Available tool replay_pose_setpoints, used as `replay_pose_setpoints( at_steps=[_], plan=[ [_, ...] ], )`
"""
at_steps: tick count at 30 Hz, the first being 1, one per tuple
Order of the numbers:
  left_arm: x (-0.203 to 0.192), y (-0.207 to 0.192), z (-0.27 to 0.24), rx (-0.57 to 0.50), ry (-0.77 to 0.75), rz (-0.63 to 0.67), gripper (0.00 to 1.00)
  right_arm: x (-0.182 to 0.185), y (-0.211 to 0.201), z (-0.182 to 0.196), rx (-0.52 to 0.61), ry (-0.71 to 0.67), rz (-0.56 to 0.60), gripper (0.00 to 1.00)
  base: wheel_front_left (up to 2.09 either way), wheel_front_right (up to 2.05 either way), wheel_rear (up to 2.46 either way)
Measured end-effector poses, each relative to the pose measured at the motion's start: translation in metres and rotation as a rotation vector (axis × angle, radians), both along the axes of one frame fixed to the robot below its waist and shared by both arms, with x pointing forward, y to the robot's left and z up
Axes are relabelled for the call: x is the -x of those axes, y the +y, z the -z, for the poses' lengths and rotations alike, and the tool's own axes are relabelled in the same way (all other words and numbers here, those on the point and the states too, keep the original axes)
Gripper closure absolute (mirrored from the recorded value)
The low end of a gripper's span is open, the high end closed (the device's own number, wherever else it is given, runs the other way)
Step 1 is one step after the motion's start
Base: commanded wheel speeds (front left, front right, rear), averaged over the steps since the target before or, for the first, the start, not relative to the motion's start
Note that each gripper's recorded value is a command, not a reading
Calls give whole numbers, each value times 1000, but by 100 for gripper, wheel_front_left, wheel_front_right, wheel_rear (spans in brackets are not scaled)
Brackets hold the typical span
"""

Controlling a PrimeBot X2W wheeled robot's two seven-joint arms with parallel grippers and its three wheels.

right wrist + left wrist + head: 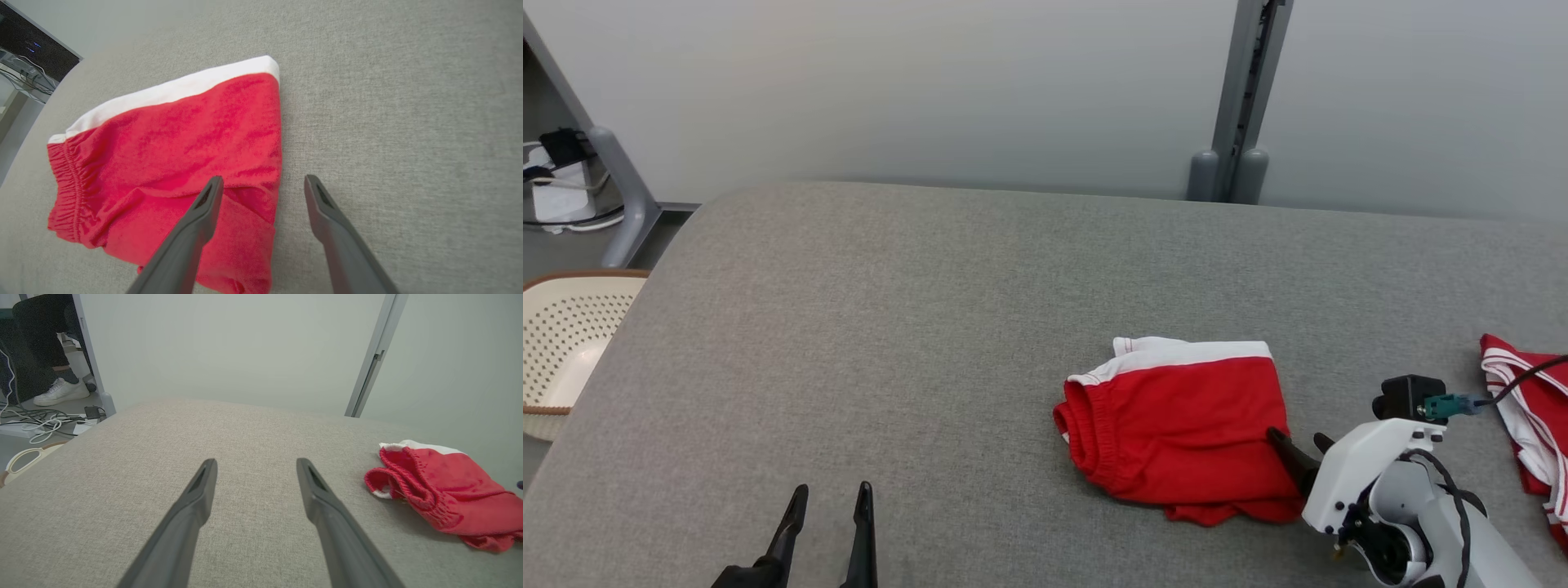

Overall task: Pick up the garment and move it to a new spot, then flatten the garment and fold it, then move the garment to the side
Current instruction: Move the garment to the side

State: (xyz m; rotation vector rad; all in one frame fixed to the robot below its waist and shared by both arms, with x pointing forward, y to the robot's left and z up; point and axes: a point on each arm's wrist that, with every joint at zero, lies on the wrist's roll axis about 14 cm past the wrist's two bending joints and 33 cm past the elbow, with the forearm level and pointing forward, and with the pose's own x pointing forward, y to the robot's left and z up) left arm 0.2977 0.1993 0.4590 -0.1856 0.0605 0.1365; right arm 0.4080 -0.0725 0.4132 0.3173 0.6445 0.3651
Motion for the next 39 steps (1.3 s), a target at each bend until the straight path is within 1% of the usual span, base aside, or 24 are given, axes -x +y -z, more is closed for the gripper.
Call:
replay_pose_setpoints(
  at_steps=[2, 6, 11, 12, 13, 14, 17, 19, 20, 23, 26, 27, 29, 30, 31, 34, 35, 36, 39],
  plan=[
    [2, 2, 2, 3, 9, -12, 0, -4, 8, 6, 2, 29, -11, 0, 0, 0, 0],
    [1, 6, 4, 3, 17, -31, 0, -8, 16, 22, 43, 71, -36, 0, 0, 0, 0],
    [-4, 6, 6, 2, 28, -29, 0, -11, 19, 34, 32, 123, -20, 0, 0, 0, 0],
    [-6, 5, 6, 1, 29, -26, 0, -11, 22, 33, 25, 124, -23, 9, 0, 0, 0],
    [-8, 4, 5, 0, 27, -23, 0, -12, 23, 31, 1, 119, -9, 100, 0, 0, 0],
    [-11, 3, 4, 0, 24, -19, 0, -13, 23, 29, -22, 115, 5, 100, 0, 0, 0],
    [-21, -2, 1, 3, 12, -1, 0, -16, 28, 17, -43, 68, -8, 100, 0, 0, 0],
    [-28, -9, 2, 4, 13, 23, 0, -24, 21, 4, -45, 20, -5, 100, 0, 0, 0],
    [-32, -13, 2, 4, 14, 38, 0, -29, 10, -3, -26, -11, -2, 100, 0, 0, 0],
    [-44, -26, 2, 6, 10, 84, 0, -41, -40, -24, 54, -82, 33, 100, 0, 0, 0],
    [-56, -44, 2, 12, 8, 143, 0, -44, -92, -44, 141, -110, 65, 100, 0, 0, 0],
    [-56, -44, 2, 12, 8, 143, 0, -44, -92, -44, 141, -110, 65, 100, 0, 0, 0],
    [-63, -56, 3, 17, 9, 180, 0, -39, -128, -51, 212, -93, 85, 100, 0, 0, 0],
    [-72, -66, 3, 21, 6, 210, 0, -38, -165, -61, 280, -89, 125, 100, 0, 0, 0],
    [-75, -70, 5, 23, 9, 223, 0, -40, -182, -67, 311, -90, 149, 100, 0, 0, 0],
    [-82, -80, 13, 30, 29, 254, 0, -46, -217, -73, 388, -73, 203, 100, 0, 0, 0],
    [-82, -80, 13, 30, 29, 254, 0, -46, -217, -73, 388, -73, 203, 100, 0, 0, 0],
    [-85, -82, 17, 27, 40, 263, 0, -53, -233, -78, 438, -74, 227, 100, 0, 0, 0],
    [-87, -81, 22, 28, 53, 261, 0, -62, -254, -81, 505, -55, 260, 100, 0, 0, 0]
  ],
)
